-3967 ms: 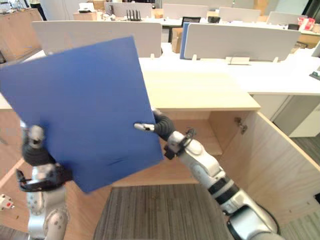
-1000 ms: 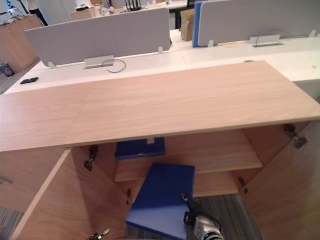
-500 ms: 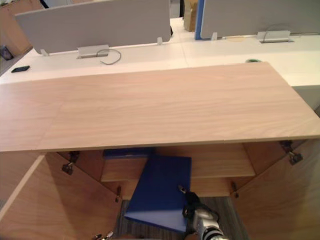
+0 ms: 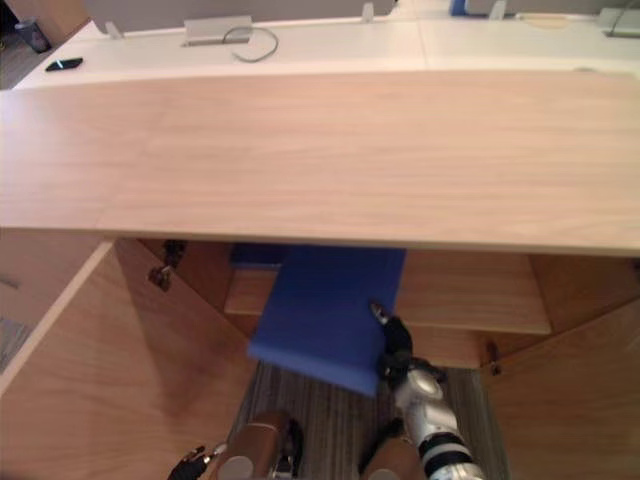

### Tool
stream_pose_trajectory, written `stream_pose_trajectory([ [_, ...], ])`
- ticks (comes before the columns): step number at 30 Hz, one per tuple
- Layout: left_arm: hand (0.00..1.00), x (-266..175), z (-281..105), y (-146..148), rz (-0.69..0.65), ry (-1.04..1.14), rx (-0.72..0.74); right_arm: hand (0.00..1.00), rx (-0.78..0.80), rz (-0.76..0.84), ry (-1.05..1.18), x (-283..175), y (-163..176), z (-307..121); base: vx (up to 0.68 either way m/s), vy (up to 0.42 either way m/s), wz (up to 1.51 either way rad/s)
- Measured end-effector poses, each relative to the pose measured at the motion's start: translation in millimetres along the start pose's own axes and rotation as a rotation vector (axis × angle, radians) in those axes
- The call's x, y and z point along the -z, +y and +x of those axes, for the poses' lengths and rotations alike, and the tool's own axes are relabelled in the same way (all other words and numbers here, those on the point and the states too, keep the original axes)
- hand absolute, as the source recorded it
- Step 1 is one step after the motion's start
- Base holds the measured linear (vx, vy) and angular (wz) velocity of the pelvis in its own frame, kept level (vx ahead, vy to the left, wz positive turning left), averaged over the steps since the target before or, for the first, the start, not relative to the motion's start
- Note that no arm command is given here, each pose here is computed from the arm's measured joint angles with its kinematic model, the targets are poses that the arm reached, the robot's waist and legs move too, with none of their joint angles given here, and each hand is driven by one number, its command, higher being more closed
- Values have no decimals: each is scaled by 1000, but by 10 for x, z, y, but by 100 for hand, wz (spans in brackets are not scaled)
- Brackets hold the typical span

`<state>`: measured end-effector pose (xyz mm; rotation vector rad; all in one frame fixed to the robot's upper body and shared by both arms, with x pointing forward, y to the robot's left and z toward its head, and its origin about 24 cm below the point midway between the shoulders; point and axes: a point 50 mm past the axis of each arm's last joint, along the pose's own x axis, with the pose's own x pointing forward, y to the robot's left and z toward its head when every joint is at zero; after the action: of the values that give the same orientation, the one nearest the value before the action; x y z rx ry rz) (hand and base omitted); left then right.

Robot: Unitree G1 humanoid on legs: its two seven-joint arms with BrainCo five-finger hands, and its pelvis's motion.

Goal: Walk over to the cabinet, pick up the folder, carry it to the office cabinet, place the folder inside the office cabinet, then close the office cabinet door

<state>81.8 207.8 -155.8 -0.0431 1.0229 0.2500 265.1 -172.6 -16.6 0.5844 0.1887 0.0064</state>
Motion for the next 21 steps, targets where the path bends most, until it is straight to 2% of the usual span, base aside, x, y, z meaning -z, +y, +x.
stream_pose_trajectory([
  [1, 0, -15, 0, -2, -3, -8, 0, 100, -8, 134, -112, -139, 75, 13, -118, 68, 17],
  [2, 0, -22, 1, -2, -3, -10, 0, 100, -8, 183, -155, -192, 93, 12, -102, 55, 22],
  [4, 0, -55, 3, -9, -3, -25, 1, 100, 21, 375, -279, -328, 76, 4, -90, 33, 20],
  [8, 0, -74, 7, -10, -3, -31, 2, 100, 86, 590, -402, -396, -2, -25, -42, 32, 14],
  [15, 0, -141, 11, -28, -4, -59, 3, 100, 147, 829, -492, -450, 80, 57, 34, -5, 4],
  [21, 0, -188, 6, -66, -15, -82, -4, 100, 167, 950, -572, -776, 346, 285, 32, -45, 2],
])
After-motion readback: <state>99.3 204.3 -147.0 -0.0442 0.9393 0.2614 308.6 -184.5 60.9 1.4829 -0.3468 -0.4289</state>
